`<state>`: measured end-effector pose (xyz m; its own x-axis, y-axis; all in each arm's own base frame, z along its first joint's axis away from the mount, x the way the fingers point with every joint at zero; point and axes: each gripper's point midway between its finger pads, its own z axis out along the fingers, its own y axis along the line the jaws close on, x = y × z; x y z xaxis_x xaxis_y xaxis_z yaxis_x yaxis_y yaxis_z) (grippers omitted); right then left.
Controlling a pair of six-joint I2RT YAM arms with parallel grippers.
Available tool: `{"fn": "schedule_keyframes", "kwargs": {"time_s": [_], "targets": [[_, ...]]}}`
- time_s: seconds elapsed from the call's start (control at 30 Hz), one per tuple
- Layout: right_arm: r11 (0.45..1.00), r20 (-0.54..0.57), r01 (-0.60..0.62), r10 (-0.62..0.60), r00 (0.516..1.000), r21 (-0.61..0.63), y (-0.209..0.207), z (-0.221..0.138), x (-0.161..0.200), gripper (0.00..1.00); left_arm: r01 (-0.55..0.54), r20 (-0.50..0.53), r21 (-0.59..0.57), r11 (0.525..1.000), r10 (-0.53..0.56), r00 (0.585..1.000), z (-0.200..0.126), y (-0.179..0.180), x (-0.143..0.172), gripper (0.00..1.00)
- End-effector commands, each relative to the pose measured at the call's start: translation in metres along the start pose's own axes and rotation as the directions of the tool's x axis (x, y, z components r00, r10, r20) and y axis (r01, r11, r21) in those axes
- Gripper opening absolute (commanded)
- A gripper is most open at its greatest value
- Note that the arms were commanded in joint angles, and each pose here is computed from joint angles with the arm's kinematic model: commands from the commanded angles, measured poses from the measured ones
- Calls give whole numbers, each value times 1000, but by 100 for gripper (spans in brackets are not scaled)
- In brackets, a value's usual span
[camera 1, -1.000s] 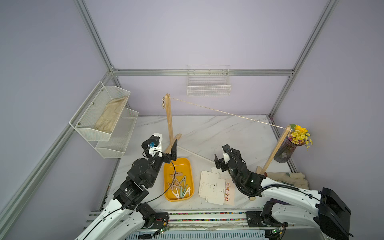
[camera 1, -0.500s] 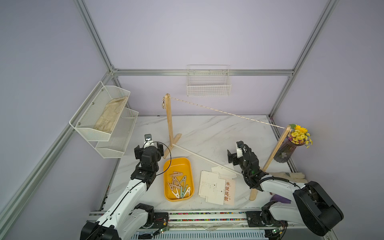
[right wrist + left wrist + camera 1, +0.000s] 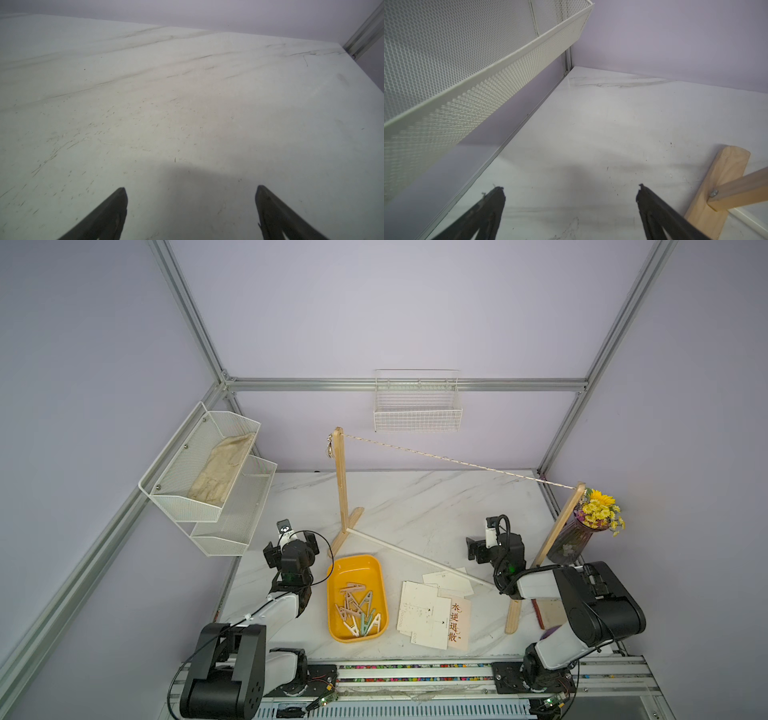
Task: Remove the postcards from the strings
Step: Reset both arms
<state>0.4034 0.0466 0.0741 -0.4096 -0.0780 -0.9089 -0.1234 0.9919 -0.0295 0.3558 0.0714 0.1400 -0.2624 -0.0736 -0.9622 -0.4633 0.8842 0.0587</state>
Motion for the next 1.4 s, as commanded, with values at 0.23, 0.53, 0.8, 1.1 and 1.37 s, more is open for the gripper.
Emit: {"fn": "schedule_keyframes", "kwargs": {"time_s": [0.23,0.53,0.8,1.1,1.37], "targets": [[995,88,-103,103,991,0,-30,16,2,97,-23,78,144,989,12,997,27,-30,13,100],[986,73,-148,142,987,82,-45,20,5,97,-83,55,244,966,72,996,30,-51,17,100],[985,78,-146,139,987,92,-47,19,4,97,-38,64,135,990,29,998,30,-31,16,100],[985,62,-148,143,988,94,-47,23,5,97,-40,66,138,990,31,997,30,-32,15,100],[985,64,-146,141,988,94,-47,22,5,97,-41,65,138,990,32,997,30,-31,15,100]]}}
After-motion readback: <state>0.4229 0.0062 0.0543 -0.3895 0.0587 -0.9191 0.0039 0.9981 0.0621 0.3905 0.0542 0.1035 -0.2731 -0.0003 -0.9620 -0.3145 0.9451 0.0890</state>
